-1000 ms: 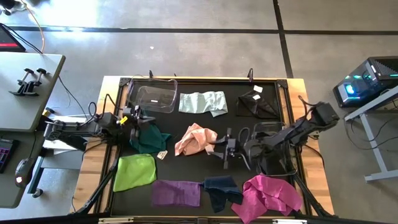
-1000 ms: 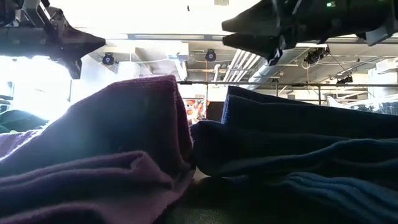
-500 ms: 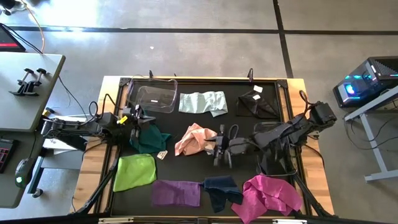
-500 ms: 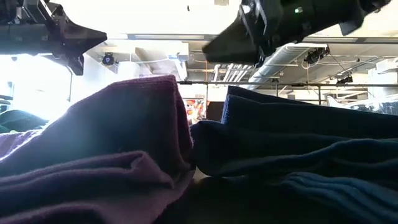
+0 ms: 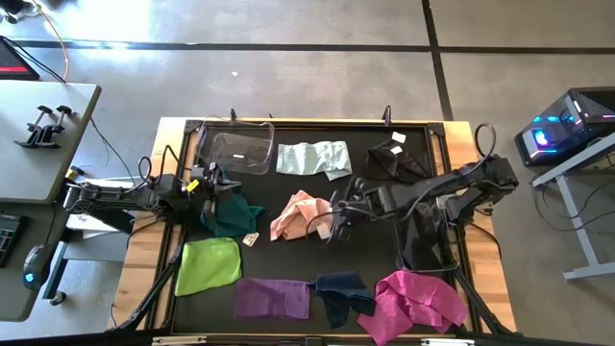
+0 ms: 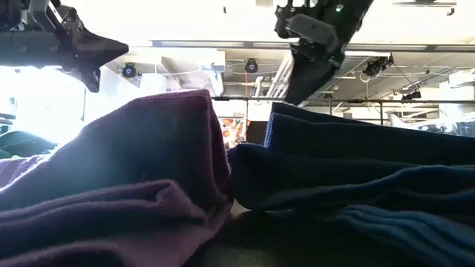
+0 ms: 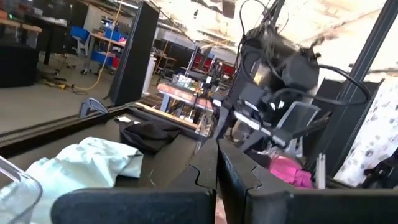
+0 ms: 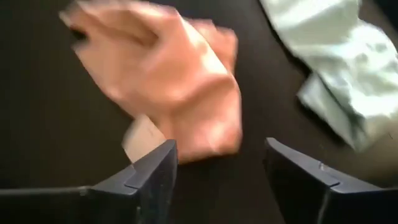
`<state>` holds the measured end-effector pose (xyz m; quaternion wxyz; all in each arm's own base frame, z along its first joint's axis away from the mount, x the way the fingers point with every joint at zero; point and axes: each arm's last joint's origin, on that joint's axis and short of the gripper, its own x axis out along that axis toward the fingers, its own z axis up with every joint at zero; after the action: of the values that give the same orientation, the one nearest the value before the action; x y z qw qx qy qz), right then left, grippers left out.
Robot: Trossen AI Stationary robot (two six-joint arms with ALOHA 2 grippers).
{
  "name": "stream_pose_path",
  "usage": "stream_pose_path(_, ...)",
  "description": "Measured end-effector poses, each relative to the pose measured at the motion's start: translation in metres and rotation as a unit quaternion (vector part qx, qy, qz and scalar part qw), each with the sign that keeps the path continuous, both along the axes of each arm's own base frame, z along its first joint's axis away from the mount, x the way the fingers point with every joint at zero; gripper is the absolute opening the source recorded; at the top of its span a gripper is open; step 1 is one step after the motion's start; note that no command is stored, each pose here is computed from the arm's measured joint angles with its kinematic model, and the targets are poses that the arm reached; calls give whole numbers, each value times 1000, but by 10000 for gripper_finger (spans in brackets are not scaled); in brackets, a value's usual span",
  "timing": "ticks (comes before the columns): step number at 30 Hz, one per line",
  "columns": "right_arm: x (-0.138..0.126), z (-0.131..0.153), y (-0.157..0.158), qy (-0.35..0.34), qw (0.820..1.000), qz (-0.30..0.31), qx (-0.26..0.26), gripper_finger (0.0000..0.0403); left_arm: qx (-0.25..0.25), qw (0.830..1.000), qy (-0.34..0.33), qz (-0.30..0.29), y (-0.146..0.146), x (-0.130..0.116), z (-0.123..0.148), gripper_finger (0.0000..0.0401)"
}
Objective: Sort towels by color in basket
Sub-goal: Put the black towel into the bottom transparent bin
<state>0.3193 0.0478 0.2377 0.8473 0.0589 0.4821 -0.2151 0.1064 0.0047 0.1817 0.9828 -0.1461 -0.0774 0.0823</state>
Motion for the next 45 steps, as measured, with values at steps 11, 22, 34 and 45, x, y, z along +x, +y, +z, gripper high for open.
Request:
stream_pose_path(11, -21, 9, -78, 161, 984, -61, 42, 276, 10, 1000, 0, 19, 1, 0, 0, 0)
stream_pose_path(22, -56, -24, -161, 214, 967, -115, 73, 266, 10, 1000, 4, 19, 1, 0, 0, 0)
stream_pose_path(34, -99, -65, -211, 216, 952, -204, 73, 266, 9, 1000, 9, 19, 1, 0, -1, 0)
stream_pose_path(45, -117, -72, -230, 195, 942, -251, 106, 265, 9, 1000, 9, 19, 1, 0, -1, 0)
